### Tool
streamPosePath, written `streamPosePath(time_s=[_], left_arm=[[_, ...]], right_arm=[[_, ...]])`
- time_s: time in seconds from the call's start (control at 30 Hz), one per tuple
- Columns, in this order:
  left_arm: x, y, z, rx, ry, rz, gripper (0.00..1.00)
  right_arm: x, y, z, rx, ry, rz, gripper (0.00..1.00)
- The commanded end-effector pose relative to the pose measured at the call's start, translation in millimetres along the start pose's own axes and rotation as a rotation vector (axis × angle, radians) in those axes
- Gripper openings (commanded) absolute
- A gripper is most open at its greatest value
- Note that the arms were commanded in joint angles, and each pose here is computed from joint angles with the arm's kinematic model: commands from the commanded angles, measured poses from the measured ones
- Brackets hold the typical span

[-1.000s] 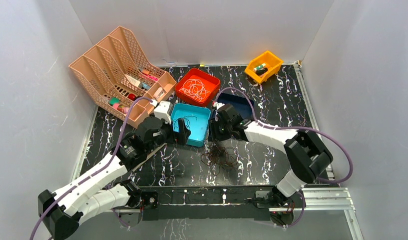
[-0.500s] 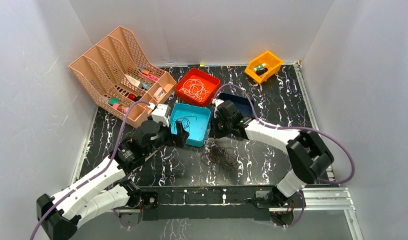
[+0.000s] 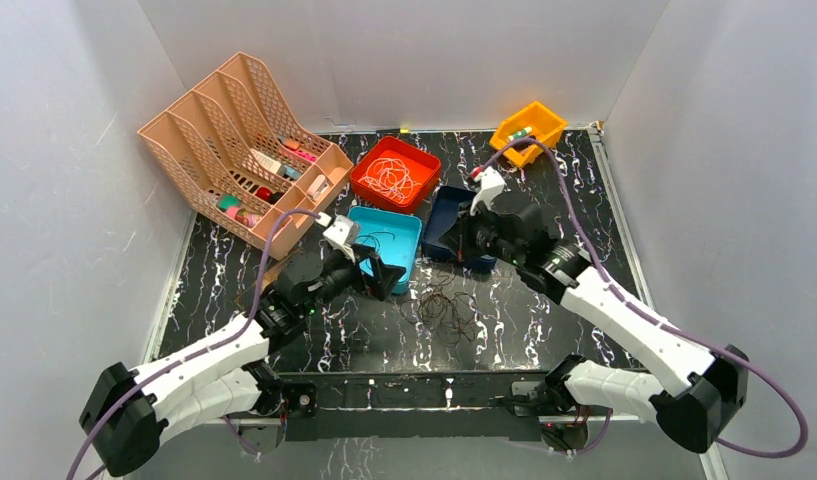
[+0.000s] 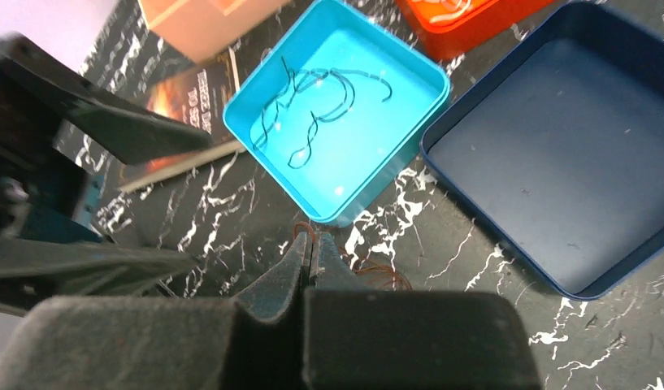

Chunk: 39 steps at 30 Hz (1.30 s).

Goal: Untangle the cables

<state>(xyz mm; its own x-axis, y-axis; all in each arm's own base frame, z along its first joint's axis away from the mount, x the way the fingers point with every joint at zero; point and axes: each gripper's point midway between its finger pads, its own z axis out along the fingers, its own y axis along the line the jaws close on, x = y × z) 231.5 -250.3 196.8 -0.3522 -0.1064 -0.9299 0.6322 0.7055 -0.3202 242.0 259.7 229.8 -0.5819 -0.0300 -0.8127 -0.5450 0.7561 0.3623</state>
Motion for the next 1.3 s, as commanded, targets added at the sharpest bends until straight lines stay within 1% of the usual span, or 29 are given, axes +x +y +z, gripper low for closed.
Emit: streamPosePath(time_s=[0.0, 0.13, 0.33, 0.53, 0.77, 0.8, 0.87, 0.97, 1.03, 1.1, 1.13, 1.17, 1.27], left_arm=[[-45, -38, 9, 0.162, -0.235, 0.093, 0.98], [-48, -57, 21, 0.18, -0.267, 0.182, 0.98], [-43, -84, 34, 0.225, -0.3, 0.268, 0.98], [-42, -101, 45, 0.249, -0.333, 0.307, 0.98], [-36, -101, 71, 0.217, -0.341, 0.343, 0.98], [-35, -101, 73, 0.214, -0.339, 0.349, 0.93], [-20, -97, 83, 0.202, -0.297, 0.355, 0.8], [0, -93, 87, 0.203, -0.248, 0.334, 0.63], [13, -92, 87, 0.213, -0.216, 0.315, 0.53], [25, -91, 87, 0.22, -0.185, 0.297, 0.37], [31, -91, 87, 0.227, -0.169, 0.288, 0.32], [36, -90, 87, 0.227, -0.157, 0.276, 0.3], [49, -88, 88, 0.225, -0.124, 0.246, 0.29]], right_arm=[[-57, 8, -36, 0.028, -0.19, 0.061, 0.0], [-76, 15, -52, 0.013, -0.268, 0.115, 0.0], [-91, 22, -63, -0.015, -0.328, 0.175, 0.0], [-94, 25, -65, -0.024, -0.334, 0.177, 0.0], [-97, 38, -66, -0.09, -0.318, 0.181, 0.0], [-98, 40, -67, -0.096, -0.321, 0.182, 0.0], [-102, 43, -72, -0.109, -0.333, 0.185, 0.0], [-112, 46, -83, -0.115, -0.364, 0.185, 0.0], [-122, 47, -94, -0.112, -0.397, 0.179, 0.0], [-132, 49, -106, -0.11, -0.431, 0.17, 0.0], [-137, 50, -111, -0.109, -0.446, 0.164, 0.0], [-142, 51, -116, -0.108, -0.461, 0.16, 0.0], [-157, 56, -134, -0.115, -0.51, 0.145, 0.0]])
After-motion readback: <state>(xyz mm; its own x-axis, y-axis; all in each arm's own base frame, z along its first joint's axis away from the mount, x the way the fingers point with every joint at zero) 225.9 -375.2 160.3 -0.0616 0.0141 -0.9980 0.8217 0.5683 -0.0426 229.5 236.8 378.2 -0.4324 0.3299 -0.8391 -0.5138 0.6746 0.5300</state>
